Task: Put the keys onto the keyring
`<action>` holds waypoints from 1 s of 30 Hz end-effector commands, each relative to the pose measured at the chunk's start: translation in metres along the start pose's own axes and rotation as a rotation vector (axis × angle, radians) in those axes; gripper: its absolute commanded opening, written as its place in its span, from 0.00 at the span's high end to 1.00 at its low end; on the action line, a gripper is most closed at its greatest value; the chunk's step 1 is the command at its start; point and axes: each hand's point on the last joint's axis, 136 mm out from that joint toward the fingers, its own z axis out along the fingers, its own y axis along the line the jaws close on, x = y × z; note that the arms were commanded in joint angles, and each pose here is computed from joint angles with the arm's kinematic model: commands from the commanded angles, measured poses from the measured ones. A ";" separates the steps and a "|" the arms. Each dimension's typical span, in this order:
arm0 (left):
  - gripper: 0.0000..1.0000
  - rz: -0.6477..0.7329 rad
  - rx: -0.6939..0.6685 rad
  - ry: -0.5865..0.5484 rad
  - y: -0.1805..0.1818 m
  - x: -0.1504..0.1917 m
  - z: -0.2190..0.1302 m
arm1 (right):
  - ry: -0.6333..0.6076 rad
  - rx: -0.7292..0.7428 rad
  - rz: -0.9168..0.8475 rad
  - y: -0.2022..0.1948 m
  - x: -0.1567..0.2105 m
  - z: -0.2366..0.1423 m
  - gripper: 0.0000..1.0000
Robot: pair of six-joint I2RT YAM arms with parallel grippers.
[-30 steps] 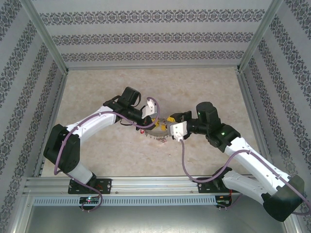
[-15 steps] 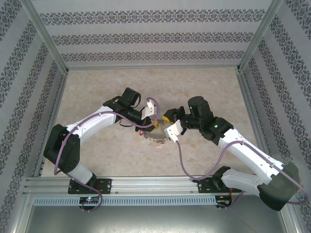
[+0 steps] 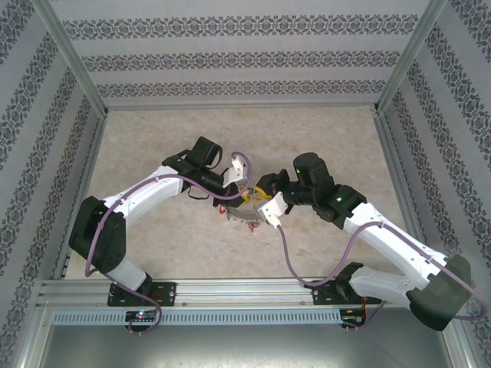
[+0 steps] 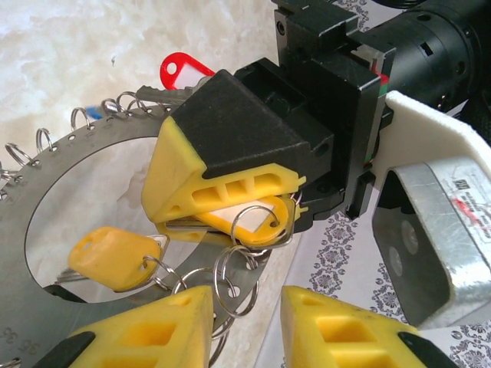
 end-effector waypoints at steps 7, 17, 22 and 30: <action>1.00 0.059 0.050 -0.069 -0.008 -0.023 -0.008 | 0.040 -0.043 -0.099 0.007 -0.001 0.007 0.79; 1.00 0.057 0.053 -0.062 -0.009 -0.019 -0.007 | 0.056 -0.011 -0.096 -0.001 -0.001 0.004 0.86; 1.00 0.060 0.056 -0.062 -0.010 -0.018 -0.007 | 0.056 -0.013 -0.077 -0.002 0.000 0.001 0.97; 1.00 0.104 0.064 -0.052 -0.012 -0.009 -0.007 | -0.045 -0.030 0.020 -0.005 -0.013 -0.013 1.00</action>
